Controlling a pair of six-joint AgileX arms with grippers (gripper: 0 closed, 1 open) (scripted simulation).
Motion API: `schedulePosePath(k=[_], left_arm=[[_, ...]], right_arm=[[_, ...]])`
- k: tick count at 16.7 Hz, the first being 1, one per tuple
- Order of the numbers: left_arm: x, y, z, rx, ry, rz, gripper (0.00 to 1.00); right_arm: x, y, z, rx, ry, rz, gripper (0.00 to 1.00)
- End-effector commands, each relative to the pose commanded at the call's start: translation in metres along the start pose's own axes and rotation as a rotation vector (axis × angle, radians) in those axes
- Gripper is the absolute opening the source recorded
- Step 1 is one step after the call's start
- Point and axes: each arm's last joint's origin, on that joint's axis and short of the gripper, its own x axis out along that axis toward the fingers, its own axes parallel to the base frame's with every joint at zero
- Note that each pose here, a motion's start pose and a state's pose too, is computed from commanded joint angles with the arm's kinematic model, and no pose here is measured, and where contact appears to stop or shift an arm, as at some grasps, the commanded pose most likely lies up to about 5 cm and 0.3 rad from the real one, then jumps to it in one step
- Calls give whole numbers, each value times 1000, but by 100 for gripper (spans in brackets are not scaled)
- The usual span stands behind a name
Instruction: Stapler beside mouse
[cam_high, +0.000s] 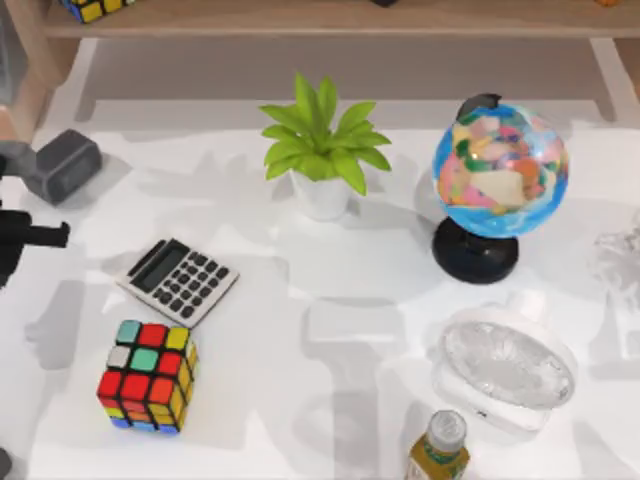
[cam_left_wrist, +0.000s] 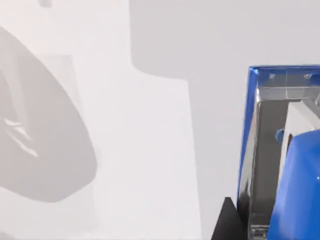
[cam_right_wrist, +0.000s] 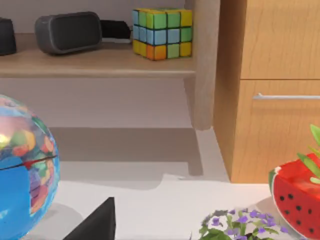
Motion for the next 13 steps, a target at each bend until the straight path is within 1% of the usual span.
schedulePosePath(k=[7,13], left_arm=[[16,13,7,-38,7,-32,0],[40,16,9,-40,75,-54,0]], right_arm=[[0,0,0,0,0,0,100],[0,0,0,0,0,0,100]])
